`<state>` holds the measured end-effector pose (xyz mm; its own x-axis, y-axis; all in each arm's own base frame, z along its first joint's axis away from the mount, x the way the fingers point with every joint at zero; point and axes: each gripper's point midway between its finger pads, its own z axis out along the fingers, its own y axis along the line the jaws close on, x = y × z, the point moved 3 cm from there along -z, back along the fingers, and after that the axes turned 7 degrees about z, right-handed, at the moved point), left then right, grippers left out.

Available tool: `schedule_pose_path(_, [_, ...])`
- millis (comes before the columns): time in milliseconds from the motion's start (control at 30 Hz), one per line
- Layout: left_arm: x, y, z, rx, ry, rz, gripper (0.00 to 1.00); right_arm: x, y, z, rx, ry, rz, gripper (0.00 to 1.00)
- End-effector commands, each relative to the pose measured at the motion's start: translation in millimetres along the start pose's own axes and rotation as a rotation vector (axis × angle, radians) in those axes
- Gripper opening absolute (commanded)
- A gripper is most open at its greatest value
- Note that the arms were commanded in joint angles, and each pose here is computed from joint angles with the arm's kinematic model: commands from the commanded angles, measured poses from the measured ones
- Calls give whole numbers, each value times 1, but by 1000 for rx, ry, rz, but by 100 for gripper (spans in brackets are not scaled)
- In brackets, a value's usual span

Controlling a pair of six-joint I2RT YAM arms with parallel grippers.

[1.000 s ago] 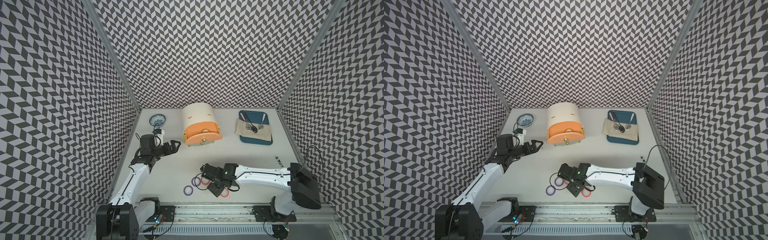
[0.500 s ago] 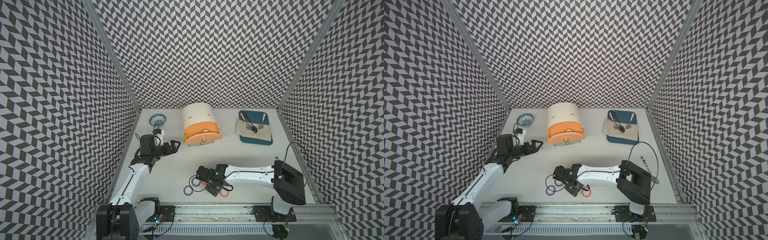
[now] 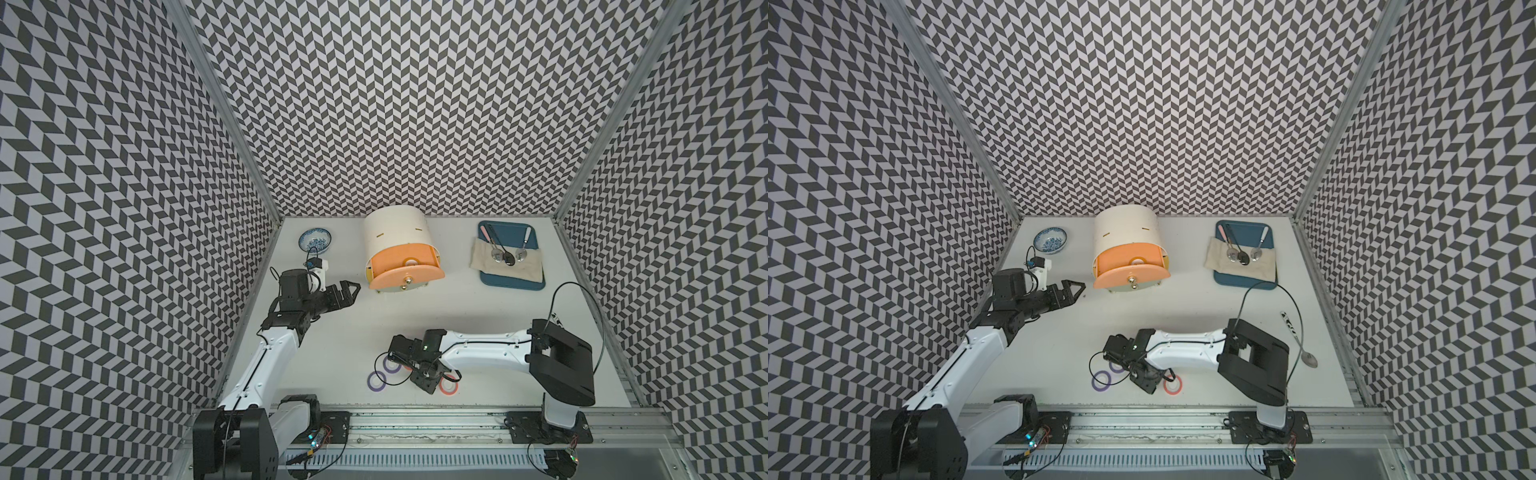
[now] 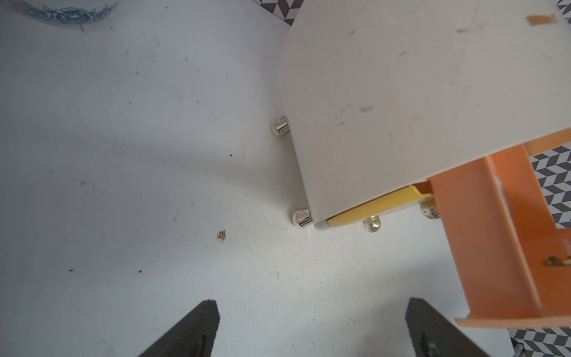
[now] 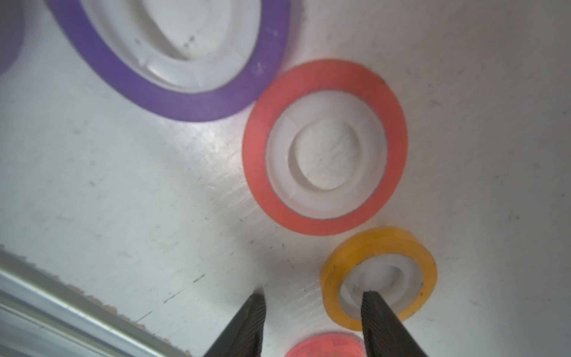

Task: Place the transparent tape into the drawer according to color
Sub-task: Pick up the tape at the center of the board.

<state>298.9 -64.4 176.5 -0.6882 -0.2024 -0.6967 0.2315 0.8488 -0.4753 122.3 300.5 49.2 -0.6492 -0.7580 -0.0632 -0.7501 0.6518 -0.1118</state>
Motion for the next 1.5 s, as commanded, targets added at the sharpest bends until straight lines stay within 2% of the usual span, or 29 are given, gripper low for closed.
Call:
schedule_pose_path(0, [5,3,2,7,13,-2,100,-1,1,4,15,16,-22,54])
schedule_pose_path(333, [5,3,2,11,13,-3,100,3,7,17,-12,73,-66,53])
schedule_pose_path(400, [5,3,1,11,12,-4,100,2,8,19,-20,80,-70,51])
schedule_pose_path(567, [5,4,2,13,12,-6,100,3,11,22,-40,106,-89,36])
schedule_pose_path(867, [4,4,1,13,11,-8,100,11,2,30,17,145,-92,26])
schedule_pose_path(1233, [3,4,0,15,5,-9,100,4,0,25,39,117,-74,2])
schedule_pose_path(1467, [3,4,0,16,4,-8,100,-8,-2,12,41,69,-55,0])
